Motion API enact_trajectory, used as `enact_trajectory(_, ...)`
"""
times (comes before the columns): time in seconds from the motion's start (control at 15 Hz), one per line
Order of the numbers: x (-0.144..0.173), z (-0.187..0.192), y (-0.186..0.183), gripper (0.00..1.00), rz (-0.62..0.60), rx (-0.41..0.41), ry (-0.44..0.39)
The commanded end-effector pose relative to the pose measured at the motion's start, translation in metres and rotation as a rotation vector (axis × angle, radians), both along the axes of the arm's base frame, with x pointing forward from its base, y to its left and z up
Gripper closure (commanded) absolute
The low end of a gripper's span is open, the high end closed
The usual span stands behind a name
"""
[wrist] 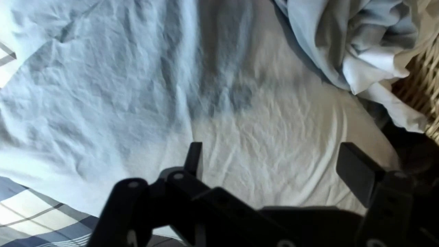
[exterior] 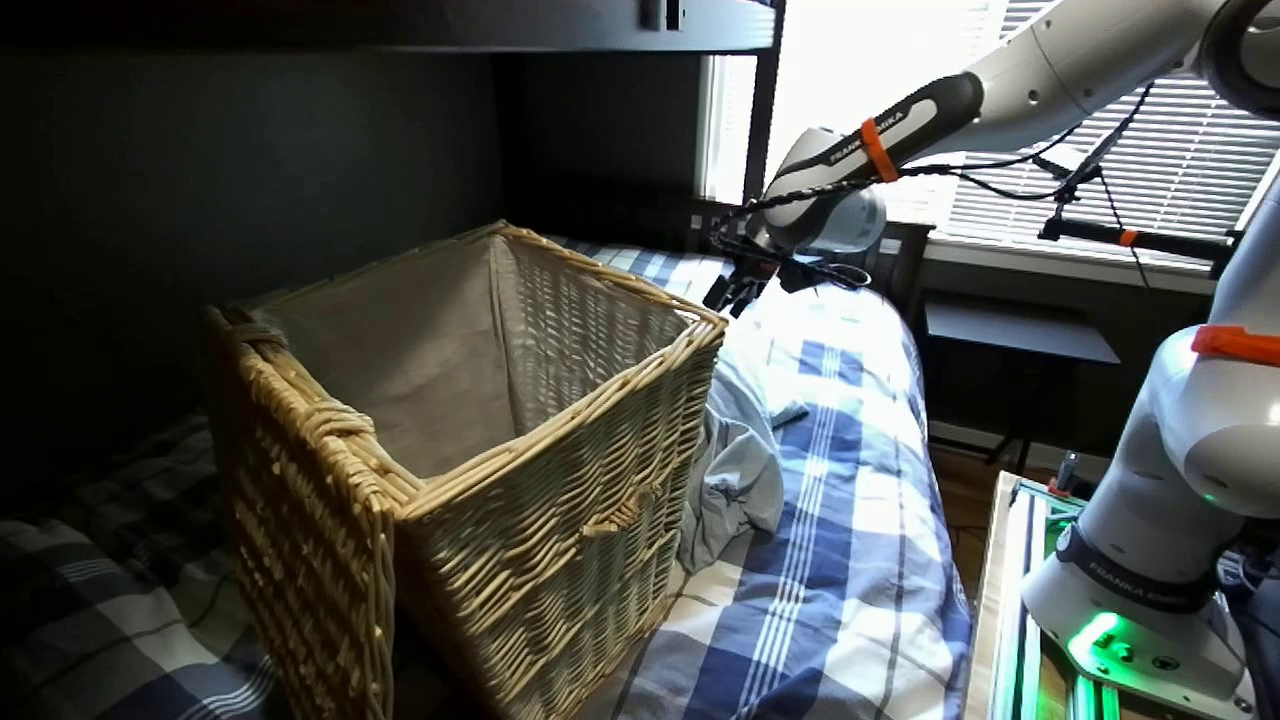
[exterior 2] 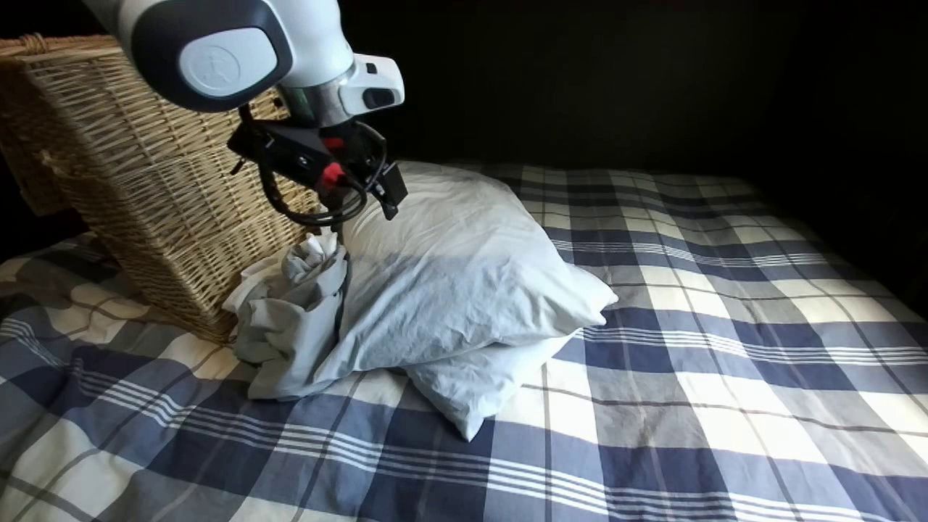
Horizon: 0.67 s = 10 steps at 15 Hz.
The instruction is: Pick up a pillow and move it to the right
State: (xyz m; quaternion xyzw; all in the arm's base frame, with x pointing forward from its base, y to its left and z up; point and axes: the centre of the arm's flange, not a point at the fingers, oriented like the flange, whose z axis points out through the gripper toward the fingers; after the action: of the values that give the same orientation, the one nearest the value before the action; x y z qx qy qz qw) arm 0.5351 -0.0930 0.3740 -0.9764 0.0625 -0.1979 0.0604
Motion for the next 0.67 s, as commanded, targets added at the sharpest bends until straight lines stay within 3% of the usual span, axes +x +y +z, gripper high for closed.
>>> enact_trajectory(0.0,0.011,-0.005,-0.003,0.0,-0.006,0.007,0.001)
enact_trajectory(0.2,0.031,-0.016,-0.008,0.0,-0.016,0.01,0.008)
enact_trajectory(0.53,0.033,-0.017,-0.009,0.0,-0.017,0.011,0.007)
enact_trajectory(0.6,0.051,-0.022,-0.012,0.0,-0.03,0.009,-0.026)
